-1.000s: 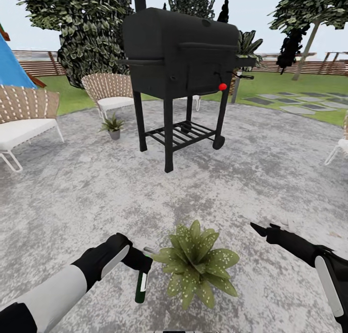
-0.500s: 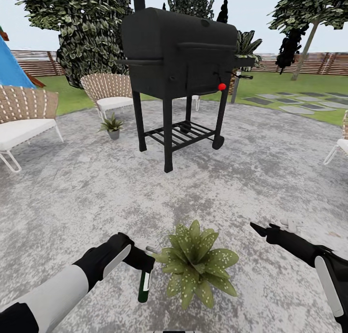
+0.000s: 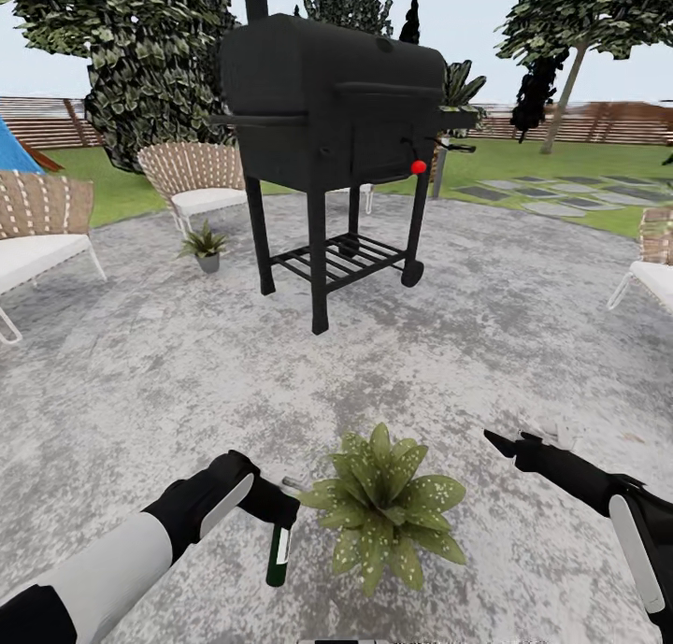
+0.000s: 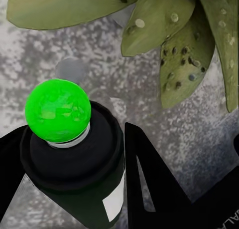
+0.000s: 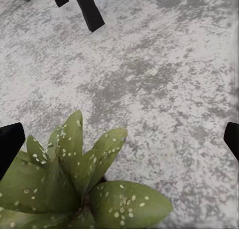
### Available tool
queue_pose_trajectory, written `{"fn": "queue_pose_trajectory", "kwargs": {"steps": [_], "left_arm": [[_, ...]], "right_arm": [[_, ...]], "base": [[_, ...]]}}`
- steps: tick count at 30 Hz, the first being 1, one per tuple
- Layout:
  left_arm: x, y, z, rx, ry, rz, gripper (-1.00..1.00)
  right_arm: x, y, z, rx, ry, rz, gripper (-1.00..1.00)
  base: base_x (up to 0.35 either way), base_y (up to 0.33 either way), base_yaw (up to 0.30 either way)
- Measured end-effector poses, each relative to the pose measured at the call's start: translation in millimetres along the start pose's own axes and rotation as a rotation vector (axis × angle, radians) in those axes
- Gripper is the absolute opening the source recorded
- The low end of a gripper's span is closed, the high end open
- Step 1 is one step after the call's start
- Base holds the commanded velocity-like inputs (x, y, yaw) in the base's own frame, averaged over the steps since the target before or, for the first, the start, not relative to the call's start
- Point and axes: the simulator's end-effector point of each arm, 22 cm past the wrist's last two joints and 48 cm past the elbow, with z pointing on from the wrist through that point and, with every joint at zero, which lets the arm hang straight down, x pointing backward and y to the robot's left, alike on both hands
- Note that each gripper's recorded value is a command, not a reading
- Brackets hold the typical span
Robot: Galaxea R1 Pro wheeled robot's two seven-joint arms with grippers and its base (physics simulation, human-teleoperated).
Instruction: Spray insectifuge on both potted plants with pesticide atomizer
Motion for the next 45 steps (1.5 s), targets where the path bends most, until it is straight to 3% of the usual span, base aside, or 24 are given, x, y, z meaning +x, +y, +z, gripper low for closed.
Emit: {"fn": "queue_pose_trajectory", "kwargs": {"steps": [8,17,23,30,32,34,35,37,38,40,41,45], "left_arm": [[0,0,0.1,0.0,0.0,0.0,-1.0],[1,0,0.8,-0.001,0.003,-0.004,-1.0],[0,2,-0.5,0.001,-0.003,-0.012,-1.0],[-11,8,-2.7,-0.004,-0.062,0.001,-1.0],[-13,4,-0.6,-0.009,-0.066,0.011,-1.0],[-15,-1,0.0,0.001,-0.078,0.015,-1.0],[-18,-2,0.8,0.007,-0.105,0.02,-1.0],[-48,-4,-1.6,0.017,-0.318,0.057,-1.0],[-50,1,-1.1,0.027,-0.375,0.021,-1.0],[-57,3,-8.0,0.06,-0.447,-0.038,-1.0],[-63,2,-13.7,0.074,-0.486,-0.043,-1.0],[-83,4,-38.8,0.103,-0.631,0.003,-1.0]], "right_arm": [[0,0,0.0,0.0,0.0,0.0,1.0],[2,1,0.9,-0.002,0.005,0.005,1.0],[4,3,1.9,-0.005,0.01,0.006,1.0],[3,4,2.4,-0.008,0.006,0.004,1.0],[2,13,1.5,-0.048,0.005,0.003,1.0],[4,36,-1.7,-0.159,0.017,0.013,1.0],[5,42,-2.5,-0.183,0.02,0.014,1.0],[3,49,-5.0,-0.208,0.023,0.011,1.0],[6,55,-3.8,-0.219,0.037,0.001,1.0],[17,85,6.6,-0.263,0.084,-0.047,1.0],[21,97,11.6,-0.275,0.102,-0.071,1.0],[-3,123,22.5,-0.294,0.076,-0.134,1.0]], "base": [[0.0,0.003,-0.273],[-0.274,-0.004,-0.017],[-0.136,0.267,0.0],[-0.004,0.283,0.0],[-0.002,0.042,0.0],[0.0,0.01,0.0],[0.0,0.003,0.021],[0.0,0.001,0.164],[0.0,0.0,0.236],[0.0,0.0,0.256],[0.0,0.0,0.266],[0.0,0.0,0.269]]}}
